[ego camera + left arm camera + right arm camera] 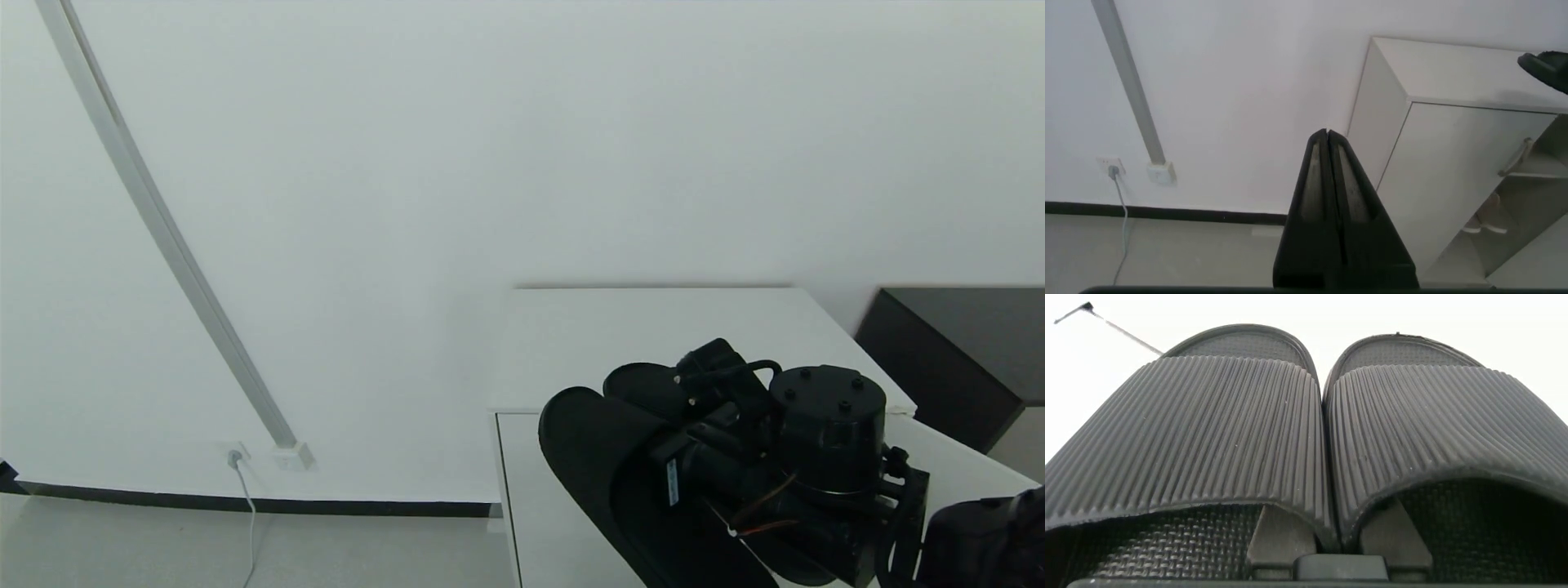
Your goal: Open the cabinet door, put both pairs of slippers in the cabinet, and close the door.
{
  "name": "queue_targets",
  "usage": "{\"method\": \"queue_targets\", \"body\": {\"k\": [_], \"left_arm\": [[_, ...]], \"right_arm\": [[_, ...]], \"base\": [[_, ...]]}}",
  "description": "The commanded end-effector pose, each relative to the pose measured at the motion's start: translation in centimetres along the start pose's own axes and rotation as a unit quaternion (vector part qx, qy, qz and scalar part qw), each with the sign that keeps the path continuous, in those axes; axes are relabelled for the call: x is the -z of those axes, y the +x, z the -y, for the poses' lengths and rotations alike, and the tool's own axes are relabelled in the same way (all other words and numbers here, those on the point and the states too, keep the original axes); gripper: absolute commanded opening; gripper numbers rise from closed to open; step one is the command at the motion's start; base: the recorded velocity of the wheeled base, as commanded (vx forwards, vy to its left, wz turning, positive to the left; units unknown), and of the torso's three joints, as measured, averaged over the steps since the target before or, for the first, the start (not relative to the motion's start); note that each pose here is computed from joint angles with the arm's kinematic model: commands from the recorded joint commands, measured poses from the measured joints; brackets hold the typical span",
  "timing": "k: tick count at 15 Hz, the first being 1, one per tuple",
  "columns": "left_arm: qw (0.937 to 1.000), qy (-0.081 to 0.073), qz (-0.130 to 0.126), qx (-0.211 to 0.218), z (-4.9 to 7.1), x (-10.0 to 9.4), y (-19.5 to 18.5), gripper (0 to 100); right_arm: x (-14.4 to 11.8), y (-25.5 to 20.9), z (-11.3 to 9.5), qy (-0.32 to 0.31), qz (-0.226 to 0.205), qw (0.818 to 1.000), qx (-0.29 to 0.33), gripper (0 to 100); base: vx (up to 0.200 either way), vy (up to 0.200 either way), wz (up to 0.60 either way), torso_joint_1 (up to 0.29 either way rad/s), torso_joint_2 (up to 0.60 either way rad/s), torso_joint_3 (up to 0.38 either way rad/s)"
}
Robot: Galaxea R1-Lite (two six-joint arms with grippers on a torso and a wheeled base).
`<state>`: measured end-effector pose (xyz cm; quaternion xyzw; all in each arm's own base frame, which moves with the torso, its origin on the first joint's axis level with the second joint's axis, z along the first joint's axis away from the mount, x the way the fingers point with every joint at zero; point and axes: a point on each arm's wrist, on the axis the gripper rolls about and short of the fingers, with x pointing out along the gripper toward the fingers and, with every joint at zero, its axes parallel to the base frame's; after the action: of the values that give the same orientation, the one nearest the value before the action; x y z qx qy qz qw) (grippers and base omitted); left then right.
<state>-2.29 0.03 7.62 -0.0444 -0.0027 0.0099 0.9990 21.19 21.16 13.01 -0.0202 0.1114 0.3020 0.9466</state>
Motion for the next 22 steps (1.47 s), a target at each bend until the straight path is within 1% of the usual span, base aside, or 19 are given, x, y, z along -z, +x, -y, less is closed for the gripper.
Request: {"method": "queue_targets", "body": {"k": [1,2,10,19,22], "left_arm": [[1.0,0.0,0.0,-0.001,0.0,0.0,0.0,0],[1.0,0.0,0.0,-0.001,0.0,0.0,0.0,0],[1.0,0.001,0.0,-0.001,0.0,0.0,0.0,0],[1.0,0.001,0.0,-0.002,-0.01,0.0,0.0,0],[1.0,0.001,0.0,-0.003,-0.01,0.0,0.0,0]], "right_arm": [[0.24,0.02,0.01,-0.001,-0.004,1.0,0.0,0],[0.24,0.02,0.01,-0.001,-0.004,1.0,0.0,0],[0.68,0.29,-0.01,-0.002,-0.012,1.0,0.001,0],[0.64,0.3,-0.02,-0.002,-0.011,1.0,0.001,0],[0.64,0.3,-0.02,-0.002,-0.011,1.0,0.001,0]], "base": [[-0.2,0.0,0.0,0.012,0.0,-0.002],[-0.2,0.0,0.0,-0.002,0.0,0.002],[0.0,0.0,0.0,0.0,0.0,0.0],[0.0,0.0,0.0,0.0,0.0,0.0],[0.0,-0.2,0.0,-0.001,0.0,-0.002]]}}
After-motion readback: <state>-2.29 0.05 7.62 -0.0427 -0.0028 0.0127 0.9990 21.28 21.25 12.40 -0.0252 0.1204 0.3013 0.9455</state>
